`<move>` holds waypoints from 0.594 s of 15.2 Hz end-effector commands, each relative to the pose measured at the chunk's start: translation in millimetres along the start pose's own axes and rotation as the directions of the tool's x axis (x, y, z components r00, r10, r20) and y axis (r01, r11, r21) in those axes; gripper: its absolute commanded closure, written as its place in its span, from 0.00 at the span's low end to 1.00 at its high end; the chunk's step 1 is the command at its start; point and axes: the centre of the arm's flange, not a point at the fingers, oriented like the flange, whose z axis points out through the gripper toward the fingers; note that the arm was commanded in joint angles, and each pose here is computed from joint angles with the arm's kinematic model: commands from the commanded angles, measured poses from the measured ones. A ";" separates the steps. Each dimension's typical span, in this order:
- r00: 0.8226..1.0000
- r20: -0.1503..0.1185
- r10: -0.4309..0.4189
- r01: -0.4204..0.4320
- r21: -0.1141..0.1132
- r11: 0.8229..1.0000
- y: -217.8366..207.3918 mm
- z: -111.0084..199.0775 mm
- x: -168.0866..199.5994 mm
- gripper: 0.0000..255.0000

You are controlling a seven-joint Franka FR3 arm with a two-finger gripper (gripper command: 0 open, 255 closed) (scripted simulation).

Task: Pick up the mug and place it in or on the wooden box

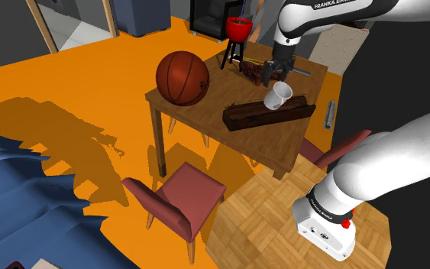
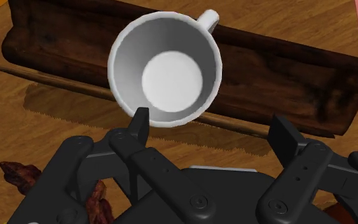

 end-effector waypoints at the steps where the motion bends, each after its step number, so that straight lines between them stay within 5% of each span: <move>1: 1.000 0.001 0.000 0.000 0.000 1.000 -0.5 -22.6 -0.5 0.00; 9: 1.000 0.001 0.000 0.000 0.000 1.000 -0.5 -33.0 -0.5 0.00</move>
